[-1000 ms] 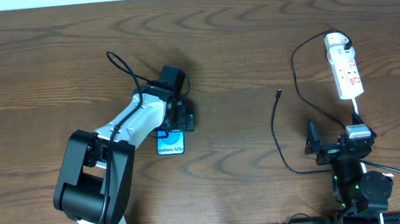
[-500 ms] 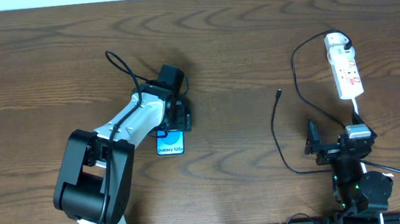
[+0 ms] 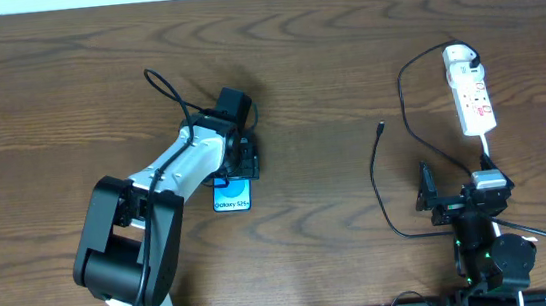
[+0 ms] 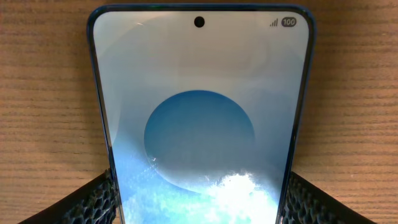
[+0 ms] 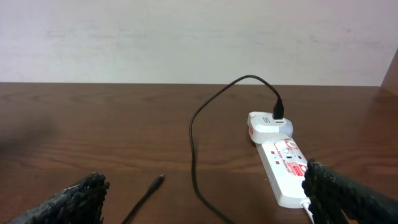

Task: Plug charger to phone and switch on socket
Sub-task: 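Lower the left gripper and close it on the phone's bottom edge, then lift the phone with the left gripper and tilt it upright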

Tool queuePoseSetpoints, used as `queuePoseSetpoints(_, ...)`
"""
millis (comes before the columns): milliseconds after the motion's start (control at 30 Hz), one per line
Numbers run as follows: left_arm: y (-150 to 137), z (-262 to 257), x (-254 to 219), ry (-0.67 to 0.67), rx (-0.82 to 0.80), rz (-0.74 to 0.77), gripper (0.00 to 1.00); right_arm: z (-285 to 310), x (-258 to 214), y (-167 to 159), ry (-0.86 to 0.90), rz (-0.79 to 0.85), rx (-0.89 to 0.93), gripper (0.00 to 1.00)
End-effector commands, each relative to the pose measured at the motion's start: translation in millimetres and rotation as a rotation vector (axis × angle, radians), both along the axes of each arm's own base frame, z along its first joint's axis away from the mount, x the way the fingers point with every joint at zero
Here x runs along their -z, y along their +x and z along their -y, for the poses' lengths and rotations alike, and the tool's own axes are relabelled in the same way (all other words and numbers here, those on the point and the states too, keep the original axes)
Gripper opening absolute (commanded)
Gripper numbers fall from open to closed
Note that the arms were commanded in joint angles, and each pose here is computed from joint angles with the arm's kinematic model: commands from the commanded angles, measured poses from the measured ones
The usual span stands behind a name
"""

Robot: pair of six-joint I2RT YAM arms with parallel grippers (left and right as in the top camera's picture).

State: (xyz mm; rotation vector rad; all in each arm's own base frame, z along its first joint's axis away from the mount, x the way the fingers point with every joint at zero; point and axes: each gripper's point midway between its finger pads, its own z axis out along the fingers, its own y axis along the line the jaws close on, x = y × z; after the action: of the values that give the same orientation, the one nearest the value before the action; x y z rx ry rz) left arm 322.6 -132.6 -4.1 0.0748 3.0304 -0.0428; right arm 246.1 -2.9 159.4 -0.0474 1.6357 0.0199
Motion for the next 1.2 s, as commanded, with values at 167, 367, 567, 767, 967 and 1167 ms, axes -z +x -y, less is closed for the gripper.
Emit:
queuePoseSetpoints(167, -7.1, 15.1, -2.7, -0.079, 0.018, -0.037, 0.76, -0.2, 0.4, -0.3, -0.011, 0.001, -0.003, 0.99)
queuePoseSetpoints(367, -4.0, 26.0, -27.4, -0.154, 0.029, 0.008, 0.76, -0.2, 0.4, -0.3, -0.011, 0.001, -0.003, 0.99)
queuePoseSetpoints(567, -4.9, 40.3, -51.5, -0.254, 0.023, 0.034, 0.76, -0.2, 0.4, -0.3, -0.011, 0.001, -0.003, 0.99)
queuePoseSetpoints(767, -9.7, 55.7, -71.1, -0.365, -0.01, 0.026, 0.76, -0.2, 0.4, -0.3, -0.011, 0.001, -0.003, 0.99)
queuePoseSetpoints(967, -15.8, 73.7, -85.7, -0.485, 0.0, -0.002, 0.76, -0.2, 0.4, -0.3, -0.011, 0.001, -0.003, 0.99)
queuePoseSetpoints(1167, -24.3, 89.2, -95.1, -0.598, -0.062, -0.08, 0.76, -0.2, 0.4, -0.3, -0.011, 0.001, -0.003, 0.99)
